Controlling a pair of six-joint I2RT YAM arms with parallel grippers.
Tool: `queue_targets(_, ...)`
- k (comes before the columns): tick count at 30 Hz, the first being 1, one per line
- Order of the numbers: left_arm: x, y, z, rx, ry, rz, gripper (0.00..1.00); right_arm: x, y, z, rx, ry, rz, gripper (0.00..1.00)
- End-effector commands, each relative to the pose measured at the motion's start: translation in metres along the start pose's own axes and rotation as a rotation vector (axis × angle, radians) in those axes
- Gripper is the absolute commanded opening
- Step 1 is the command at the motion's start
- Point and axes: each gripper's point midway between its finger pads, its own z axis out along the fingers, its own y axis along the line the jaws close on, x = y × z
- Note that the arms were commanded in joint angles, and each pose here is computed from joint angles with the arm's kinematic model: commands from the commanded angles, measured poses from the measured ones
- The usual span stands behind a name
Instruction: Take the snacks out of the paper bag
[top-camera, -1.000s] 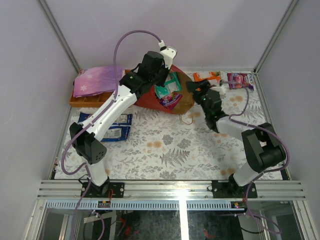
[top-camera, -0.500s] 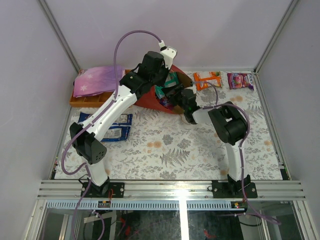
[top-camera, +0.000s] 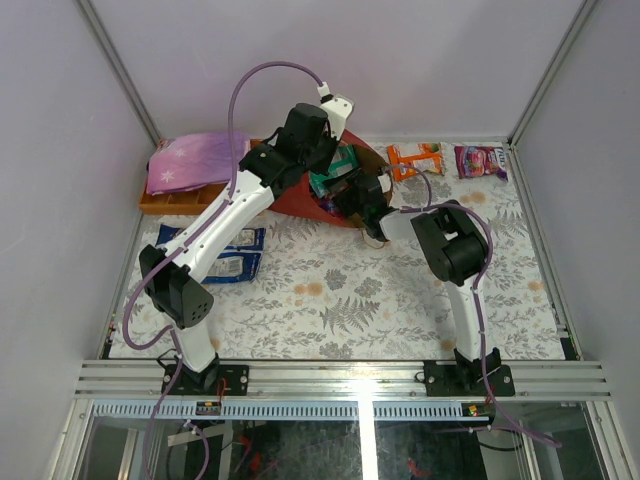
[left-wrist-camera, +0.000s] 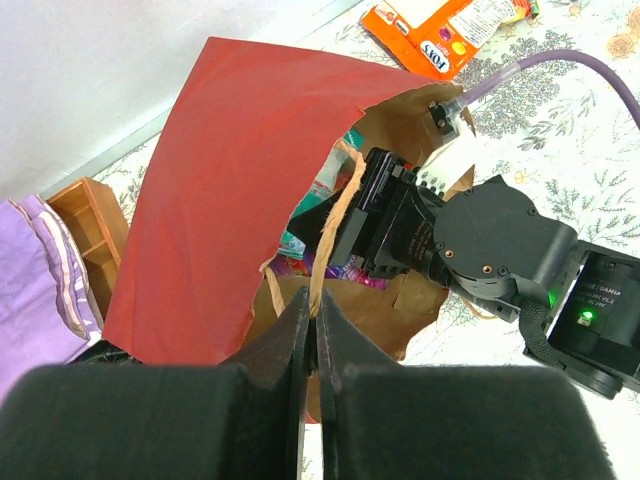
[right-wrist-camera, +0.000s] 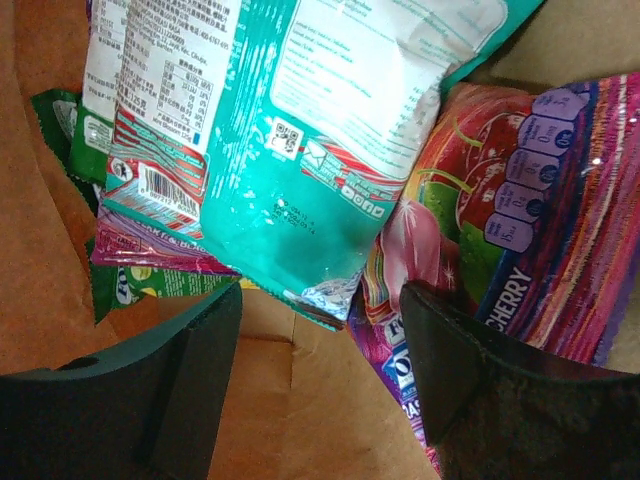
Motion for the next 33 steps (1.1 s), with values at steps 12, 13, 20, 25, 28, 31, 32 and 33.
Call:
queue_targets(12, -0.011, 0.004, -0.007, -0.036, -0.020, 0.007, 0.00, -0.039, -0.003, 0.061, -0.017, -0.177, 0.113, 0.72)
queue_targets(13, -0.012, 0.005, -0.007, -0.038, -0.021, 0.007, 0.00, -0.043, 0.004, 0.062, -0.049, -0.196, 0.119, 0.70)
queue_targets(20, -0.011, 0.007, -0.006, -0.050, -0.017, 0.014, 0.00, -0.063, 0.062, 0.048, -0.239, -0.258, 0.066, 0.23)
queue_targets(25, -0.008, 0.009, -0.005, -0.062, -0.007, 0.017, 0.00, -0.066, 0.096, 0.016, -0.299, -0.237, 0.012, 0.00)
queue_targets(28, -0.006, 0.010, -0.003, -0.070, -0.002, 0.017, 0.00, -0.065, 0.120, -0.015, -0.349, -0.203, -0.007, 0.00)
queue_targets(31, -0.006, 0.012, -0.003, -0.079, -0.001, 0.018, 0.00, -0.059, 0.132, -0.048, -0.374, -0.146, -0.003, 0.00)
queue_targets(32, -0.006, 0.012, -0.003, -0.081, 0.000, 0.020, 0.00, -0.055, 0.135, -0.058, -0.373, -0.119, -0.006, 0.00)
queue_targets(33, -0.005, 0.013, -0.003, -0.084, 0.002, 0.020, 0.00, -0.049, 0.131, -0.069, -0.358, -0.081, -0.010, 0.00)
